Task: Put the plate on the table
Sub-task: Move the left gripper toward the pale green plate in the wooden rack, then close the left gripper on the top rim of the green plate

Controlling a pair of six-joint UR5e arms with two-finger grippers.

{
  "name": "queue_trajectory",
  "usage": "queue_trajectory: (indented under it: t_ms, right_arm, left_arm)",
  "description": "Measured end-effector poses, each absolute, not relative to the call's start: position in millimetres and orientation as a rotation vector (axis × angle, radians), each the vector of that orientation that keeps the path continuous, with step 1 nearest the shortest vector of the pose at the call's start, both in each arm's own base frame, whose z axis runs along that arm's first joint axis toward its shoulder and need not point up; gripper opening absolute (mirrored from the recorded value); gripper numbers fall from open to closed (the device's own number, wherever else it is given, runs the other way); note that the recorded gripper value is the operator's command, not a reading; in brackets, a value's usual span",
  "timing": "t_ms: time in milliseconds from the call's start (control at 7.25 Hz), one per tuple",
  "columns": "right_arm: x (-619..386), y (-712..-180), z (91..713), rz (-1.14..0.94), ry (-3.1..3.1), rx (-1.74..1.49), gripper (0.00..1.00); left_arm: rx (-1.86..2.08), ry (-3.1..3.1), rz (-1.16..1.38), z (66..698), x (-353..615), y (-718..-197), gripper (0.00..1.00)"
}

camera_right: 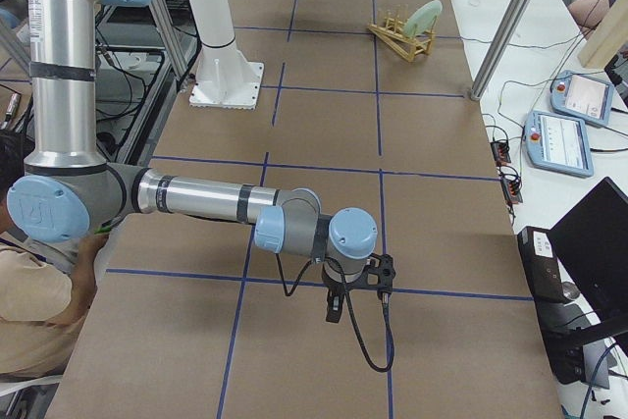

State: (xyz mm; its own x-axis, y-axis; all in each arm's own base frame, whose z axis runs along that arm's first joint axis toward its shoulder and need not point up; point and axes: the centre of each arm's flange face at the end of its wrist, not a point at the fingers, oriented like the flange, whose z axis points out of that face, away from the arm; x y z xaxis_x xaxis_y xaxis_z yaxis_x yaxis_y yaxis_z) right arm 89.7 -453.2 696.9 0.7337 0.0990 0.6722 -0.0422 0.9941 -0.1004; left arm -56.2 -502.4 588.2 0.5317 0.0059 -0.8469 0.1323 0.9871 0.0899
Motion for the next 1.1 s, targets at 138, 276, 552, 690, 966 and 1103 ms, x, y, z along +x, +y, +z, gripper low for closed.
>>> queue_trajectory:
  t_ms: [138, 276, 552, 690, 966, 1103]
  right_arm:
    - [90, -453, 697, 0.078, -0.743, -0.080, 1.00]
    - [90, -453, 697, 0.078, -0.743, -0.080, 1.00]
    - [90, -453, 697, 0.078, -0.743, -0.080, 1.00]
    - [90, -453, 697, 0.078, -0.743, -0.080, 1.00]
    - [90, -453, 697, 0.077, -0.743, -0.079, 1.00]
    - [90, -453, 696, 0.077, -0.743, -0.079, 1.00]
  left_arm:
    - [0.142, 1.061, -0.167, 567, -31, -520, 1.00]
    - [0.109, 1.123, -0.275, 535, 3, -547, 1.00]
    - [0.064, 1.226, -0.458, 454, 82, -600, 1.00]
    - [0.068, 1.274, -0.538, 423, 114, -617, 1.00]
    - [0.080, 1.413, -0.724, 380, 161, -645, 1.00]
    - [0.075, 1.479, -0.817, 355, 184, -659, 1.00]
